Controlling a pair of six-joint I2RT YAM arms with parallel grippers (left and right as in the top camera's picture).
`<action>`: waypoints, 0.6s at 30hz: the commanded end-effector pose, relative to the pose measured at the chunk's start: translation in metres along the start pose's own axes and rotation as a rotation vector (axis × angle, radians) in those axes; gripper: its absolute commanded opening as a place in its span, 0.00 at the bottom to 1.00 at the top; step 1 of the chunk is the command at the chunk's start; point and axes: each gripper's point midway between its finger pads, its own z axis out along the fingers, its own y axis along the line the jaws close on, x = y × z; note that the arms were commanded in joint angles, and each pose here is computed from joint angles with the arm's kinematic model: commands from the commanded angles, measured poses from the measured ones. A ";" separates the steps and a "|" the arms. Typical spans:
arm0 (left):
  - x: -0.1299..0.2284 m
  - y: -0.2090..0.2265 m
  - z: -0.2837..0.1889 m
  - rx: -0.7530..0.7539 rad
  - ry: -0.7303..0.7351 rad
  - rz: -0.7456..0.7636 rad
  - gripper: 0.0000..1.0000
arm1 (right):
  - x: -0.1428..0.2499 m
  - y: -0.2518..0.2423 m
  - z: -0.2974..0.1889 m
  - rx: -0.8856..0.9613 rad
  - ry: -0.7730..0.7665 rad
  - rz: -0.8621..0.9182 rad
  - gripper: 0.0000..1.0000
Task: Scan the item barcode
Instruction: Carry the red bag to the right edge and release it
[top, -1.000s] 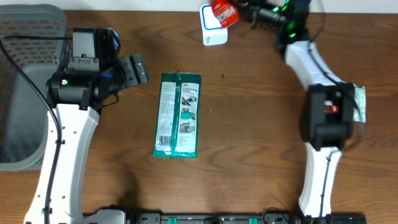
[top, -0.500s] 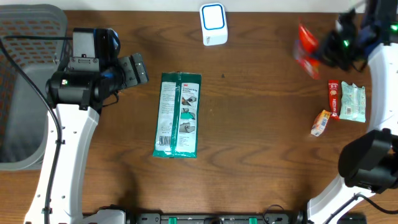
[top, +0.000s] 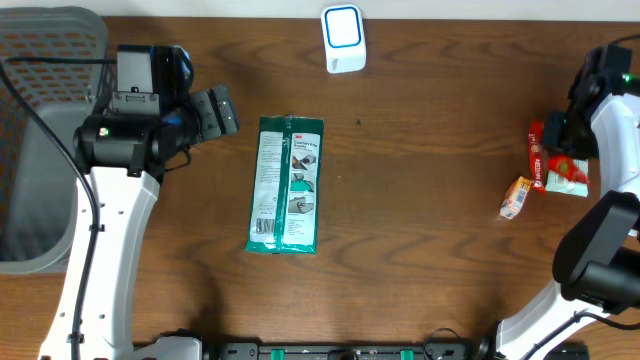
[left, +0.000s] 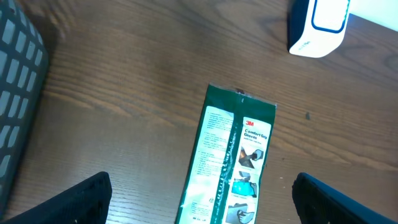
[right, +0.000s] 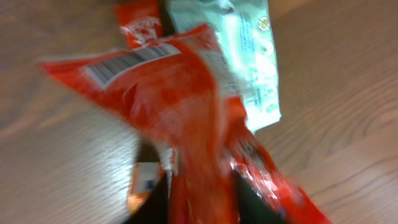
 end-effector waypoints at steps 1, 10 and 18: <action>-0.002 0.002 -0.001 -0.006 -0.007 0.006 0.93 | 0.002 -0.016 0.006 0.048 0.007 0.007 0.75; -0.002 0.002 -0.001 -0.006 -0.007 0.007 0.93 | 0.009 -0.013 -0.024 -0.026 0.047 0.038 0.99; -0.002 0.002 -0.001 -0.006 -0.007 0.006 0.93 | 0.040 0.048 -0.060 -0.415 0.183 0.044 0.99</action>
